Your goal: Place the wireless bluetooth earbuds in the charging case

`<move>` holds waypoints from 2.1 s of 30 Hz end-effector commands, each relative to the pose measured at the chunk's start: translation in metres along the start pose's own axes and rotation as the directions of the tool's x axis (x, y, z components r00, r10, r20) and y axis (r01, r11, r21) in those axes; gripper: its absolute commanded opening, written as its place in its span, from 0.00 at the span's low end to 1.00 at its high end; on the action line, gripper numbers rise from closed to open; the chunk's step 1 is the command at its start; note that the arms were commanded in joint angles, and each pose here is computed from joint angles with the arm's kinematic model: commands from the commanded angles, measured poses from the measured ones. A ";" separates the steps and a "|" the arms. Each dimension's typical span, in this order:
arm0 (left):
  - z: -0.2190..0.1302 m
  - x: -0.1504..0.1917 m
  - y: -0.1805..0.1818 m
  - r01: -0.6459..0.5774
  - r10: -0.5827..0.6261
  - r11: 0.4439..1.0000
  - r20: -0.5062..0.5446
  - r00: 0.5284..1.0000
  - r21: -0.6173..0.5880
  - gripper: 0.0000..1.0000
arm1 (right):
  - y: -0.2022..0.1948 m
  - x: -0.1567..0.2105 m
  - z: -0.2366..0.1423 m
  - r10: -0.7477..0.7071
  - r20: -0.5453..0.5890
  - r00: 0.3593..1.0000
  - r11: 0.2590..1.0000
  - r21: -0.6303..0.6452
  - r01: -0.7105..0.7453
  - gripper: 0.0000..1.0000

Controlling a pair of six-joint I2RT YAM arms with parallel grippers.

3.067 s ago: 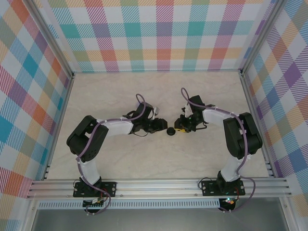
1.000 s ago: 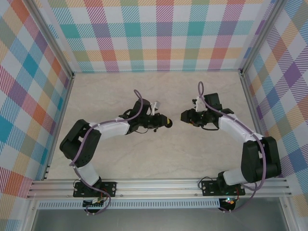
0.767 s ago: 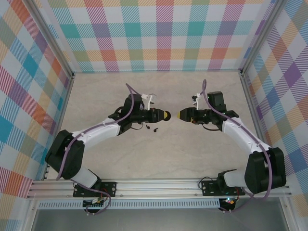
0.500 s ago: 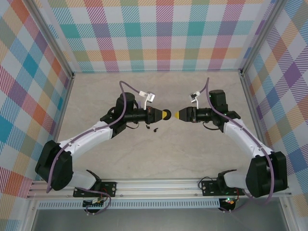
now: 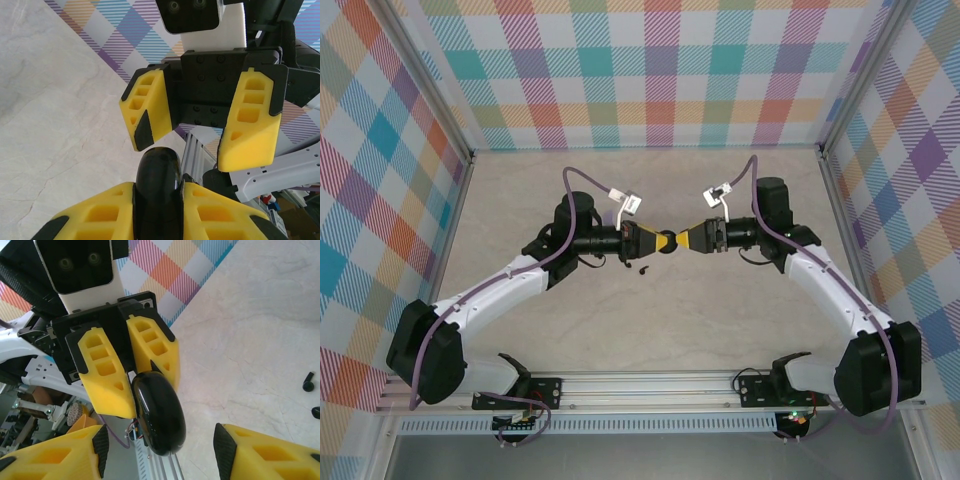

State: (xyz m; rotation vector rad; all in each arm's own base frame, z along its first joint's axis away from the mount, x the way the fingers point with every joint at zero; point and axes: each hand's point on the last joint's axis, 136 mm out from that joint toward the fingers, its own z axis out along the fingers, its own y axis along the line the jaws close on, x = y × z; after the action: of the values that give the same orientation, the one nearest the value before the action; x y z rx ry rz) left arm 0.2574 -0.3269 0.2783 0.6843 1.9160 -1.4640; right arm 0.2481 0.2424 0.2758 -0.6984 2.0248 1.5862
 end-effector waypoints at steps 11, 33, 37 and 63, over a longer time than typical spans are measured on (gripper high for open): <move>-0.010 -0.011 -0.023 -0.069 0.067 0.996 0.039 0.997 0.063 0.21 | 0.022 -0.004 0.011 -0.090 -0.047 0.995 0.992 -0.096 0.085 0.48; -0.006 -0.009 -0.025 -0.064 0.062 0.996 0.029 0.998 0.063 0.31 | 0.023 -0.006 0.015 -0.101 -0.049 0.994 0.993 -0.065 0.098 0.21; -0.009 -0.010 -0.028 -0.071 0.069 0.996 0.033 0.997 0.060 0.43 | 0.024 -0.010 0.013 -0.113 -0.029 0.993 0.993 -0.037 0.112 0.19; -0.013 -0.002 -0.030 -0.072 0.071 0.996 0.015 0.997 0.058 0.56 | 0.048 -0.023 0.005 -0.157 0.006 0.988 0.985 -0.065 0.157 0.21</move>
State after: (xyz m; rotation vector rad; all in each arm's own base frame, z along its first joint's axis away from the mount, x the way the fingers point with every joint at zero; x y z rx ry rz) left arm 0.2424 -0.3208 0.2982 0.7266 1.8569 -1.4579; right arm 0.2430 0.2581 0.2991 -0.7963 1.9707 1.5478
